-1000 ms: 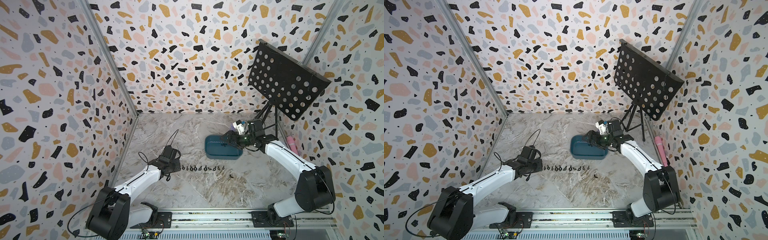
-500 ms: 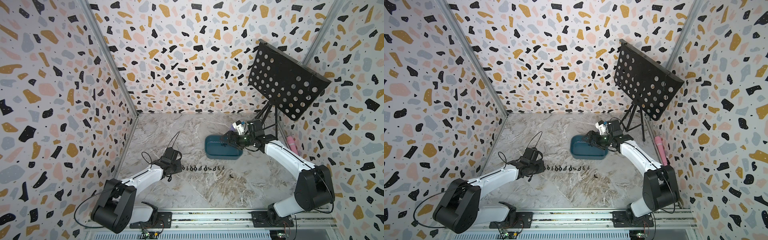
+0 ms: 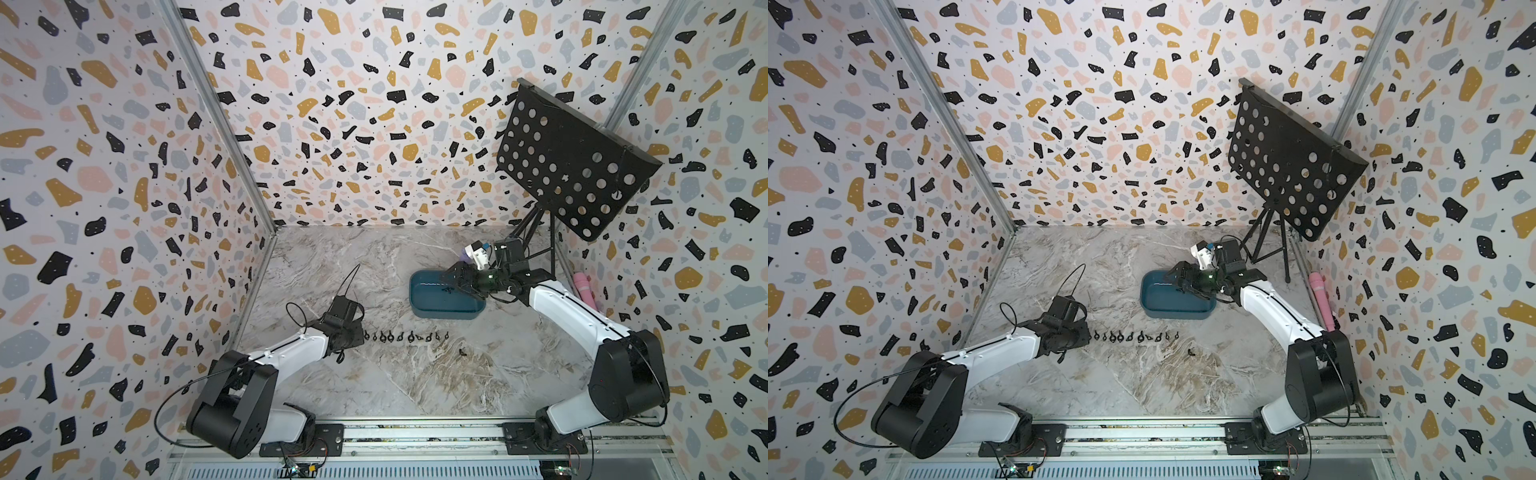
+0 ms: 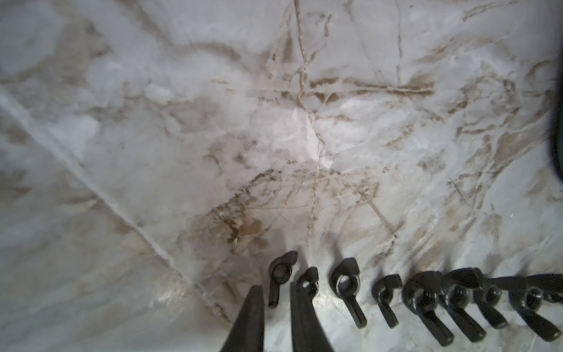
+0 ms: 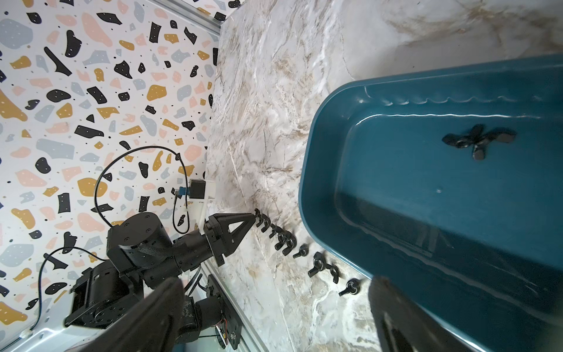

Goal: Take out the wing nut from the storage box
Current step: Place the wing nut at the center of the board, then pick up the wing nut from the storage box.

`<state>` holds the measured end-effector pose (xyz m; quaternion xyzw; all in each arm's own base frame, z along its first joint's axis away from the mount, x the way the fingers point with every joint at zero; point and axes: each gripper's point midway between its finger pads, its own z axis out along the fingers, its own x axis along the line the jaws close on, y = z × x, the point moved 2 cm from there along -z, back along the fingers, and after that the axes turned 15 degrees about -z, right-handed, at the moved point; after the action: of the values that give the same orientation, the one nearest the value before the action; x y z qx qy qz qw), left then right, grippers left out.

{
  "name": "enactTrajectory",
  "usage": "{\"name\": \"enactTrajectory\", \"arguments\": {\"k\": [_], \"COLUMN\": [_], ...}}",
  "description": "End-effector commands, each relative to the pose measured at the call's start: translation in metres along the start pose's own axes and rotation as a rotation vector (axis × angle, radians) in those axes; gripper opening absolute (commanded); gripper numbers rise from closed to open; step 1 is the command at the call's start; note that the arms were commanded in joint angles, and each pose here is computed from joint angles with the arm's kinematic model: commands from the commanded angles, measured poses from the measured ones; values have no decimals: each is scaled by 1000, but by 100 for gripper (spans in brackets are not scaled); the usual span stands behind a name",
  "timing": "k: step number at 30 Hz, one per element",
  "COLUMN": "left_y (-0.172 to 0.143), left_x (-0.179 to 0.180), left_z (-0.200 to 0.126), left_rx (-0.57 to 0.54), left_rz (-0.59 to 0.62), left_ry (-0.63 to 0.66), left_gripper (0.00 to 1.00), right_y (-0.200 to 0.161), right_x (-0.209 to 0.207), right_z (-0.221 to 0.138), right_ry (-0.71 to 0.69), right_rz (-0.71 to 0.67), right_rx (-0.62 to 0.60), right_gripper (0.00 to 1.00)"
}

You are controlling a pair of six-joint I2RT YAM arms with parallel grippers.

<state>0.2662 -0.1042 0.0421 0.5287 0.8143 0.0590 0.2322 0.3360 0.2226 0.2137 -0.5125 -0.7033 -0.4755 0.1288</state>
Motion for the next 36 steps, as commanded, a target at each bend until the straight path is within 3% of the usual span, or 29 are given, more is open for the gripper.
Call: {"name": "enactTrajectory", "arguments": {"k": [1,9,14,18,24,30,36], "left_y": [-3,8,24,38,54,69,78], "left_x": [4,-4,-16,-34,-57,-95,-129], "left_z": [-1,-23,-46,-64,-78,-89,-81], "left_rx": [-3,-42,-85,-106,-125,-126,-61], "left_rz": [-2,2,18,36,63,119,145], "left_ry": [6,-12,-28,-81,-135,-278,-355], "left_gripper": [26,41,68,100,100,100,90], "right_y": [6,5,2,-1,1,2,-1], "right_x": [7,2,-15,-37,-65,-73,-74], "right_z": [-3,-2,-3,-4,2,12,5], "right_ry": [13,-14,-129,-269,-438,-438,-461], "right_rz": [-16,-13,-1,14,-17,1,-10], "right_rx": [-7,4,39,81,180,178,169], "right_gripper": [100,100,100,100,100,100,100]}}
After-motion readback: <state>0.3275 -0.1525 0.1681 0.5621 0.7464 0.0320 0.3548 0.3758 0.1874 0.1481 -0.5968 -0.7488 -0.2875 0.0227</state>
